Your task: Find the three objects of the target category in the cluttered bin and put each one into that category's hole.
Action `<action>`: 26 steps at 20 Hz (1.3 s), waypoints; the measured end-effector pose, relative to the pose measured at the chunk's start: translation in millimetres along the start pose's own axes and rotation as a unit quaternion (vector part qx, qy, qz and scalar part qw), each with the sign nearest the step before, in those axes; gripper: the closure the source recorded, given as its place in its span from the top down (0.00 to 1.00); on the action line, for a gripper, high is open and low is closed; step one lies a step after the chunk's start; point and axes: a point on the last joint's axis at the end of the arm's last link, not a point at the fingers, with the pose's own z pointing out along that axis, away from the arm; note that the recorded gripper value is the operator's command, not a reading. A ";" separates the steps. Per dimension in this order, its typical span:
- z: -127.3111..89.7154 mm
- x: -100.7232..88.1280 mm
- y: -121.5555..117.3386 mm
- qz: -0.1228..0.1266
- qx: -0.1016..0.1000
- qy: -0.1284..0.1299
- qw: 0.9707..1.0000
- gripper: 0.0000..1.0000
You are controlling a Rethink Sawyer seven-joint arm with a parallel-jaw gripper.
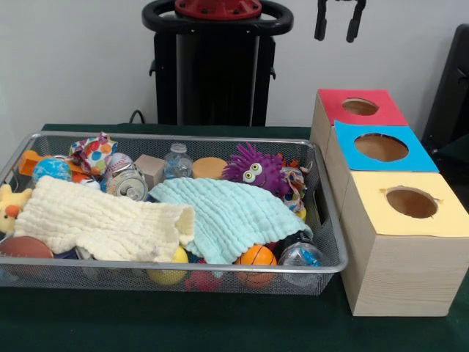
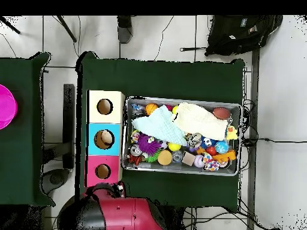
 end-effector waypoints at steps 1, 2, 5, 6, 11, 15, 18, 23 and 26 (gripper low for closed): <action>-1.1 0.4 0.1 0.000 0.000 -0.003 1.000 1.00; -2.2 0.9 0.2 0.001 0.001 -0.007 1.000 1.00; -5.9 2.3 0.1 0.001 0.003 -0.022 1.000 1.00; -6.8 2.1 -0.2 0.001 0.004 -0.025 1.000 1.00; -14.6 -3.5 -5.5 0.006 0.008 -0.048 0.999 1.00; -17.4 -6.0 -17.8 0.019 0.009 -0.052 0.998 1.00; -17.6 -7.4 -29.7 0.032 0.010 -0.052 0.998 1.00; -17.6 -10.1 -48.6 0.050 0.011 -0.056 0.997 1.00; -17.5 -11.5 -55.3 0.057 0.011 -0.056 0.997 1.00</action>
